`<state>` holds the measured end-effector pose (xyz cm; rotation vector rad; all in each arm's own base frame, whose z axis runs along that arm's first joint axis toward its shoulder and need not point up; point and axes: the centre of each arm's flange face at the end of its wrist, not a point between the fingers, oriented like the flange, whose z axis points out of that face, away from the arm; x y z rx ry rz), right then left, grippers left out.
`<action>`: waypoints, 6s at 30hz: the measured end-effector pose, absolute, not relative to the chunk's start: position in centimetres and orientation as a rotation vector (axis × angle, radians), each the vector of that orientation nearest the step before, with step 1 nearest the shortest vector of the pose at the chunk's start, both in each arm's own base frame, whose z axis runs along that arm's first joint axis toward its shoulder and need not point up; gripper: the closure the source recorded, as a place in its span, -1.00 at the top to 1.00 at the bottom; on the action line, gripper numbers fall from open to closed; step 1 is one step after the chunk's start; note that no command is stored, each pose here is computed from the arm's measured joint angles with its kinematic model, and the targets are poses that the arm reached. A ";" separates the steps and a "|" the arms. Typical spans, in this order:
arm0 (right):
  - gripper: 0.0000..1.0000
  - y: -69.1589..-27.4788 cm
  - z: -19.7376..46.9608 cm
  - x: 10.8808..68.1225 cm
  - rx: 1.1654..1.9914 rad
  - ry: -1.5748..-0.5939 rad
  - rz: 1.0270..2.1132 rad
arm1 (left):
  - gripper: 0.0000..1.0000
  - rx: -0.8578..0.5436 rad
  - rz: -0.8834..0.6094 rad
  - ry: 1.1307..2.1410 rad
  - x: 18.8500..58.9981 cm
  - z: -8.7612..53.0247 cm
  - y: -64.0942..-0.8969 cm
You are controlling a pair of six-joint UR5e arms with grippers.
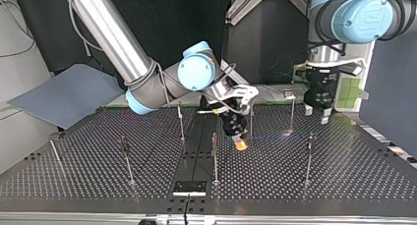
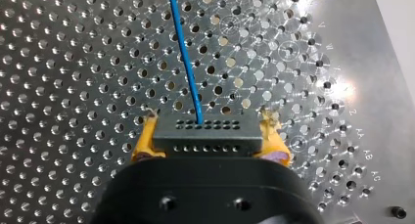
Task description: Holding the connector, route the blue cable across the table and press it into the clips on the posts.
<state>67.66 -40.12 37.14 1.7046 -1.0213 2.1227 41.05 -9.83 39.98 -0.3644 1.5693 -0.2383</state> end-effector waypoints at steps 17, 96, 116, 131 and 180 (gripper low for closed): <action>-1.00 -40.5 36.9 67.3 1.691 -1.048 2.095 | 0.96 -0.193 -0.181 1.549 42.7 40.9 -12.3; -1.00 -40.2 34.1 66.7 1.762 -1.091 2.025 | -1.00 -0.157 0.021 1.592 47.3 35.2 -15.6; -1.00 -40.1 27.0 63.8 1.877 -1.176 1.858 | -1.00 -0.167 -0.031 1.671 43.3 27.0 -17.6; -1.00 -38.6 22.6 62.2 1.974 -1.158 1.733 | -1.00 -0.168 -0.038 1.733 44.3 20.5 -18.1; -1.00 -44.4 17.9 58.6 1.918 -1.232 1.705 | -1.00 -0.191 -0.114 1.668 54.5 16.3 -16.9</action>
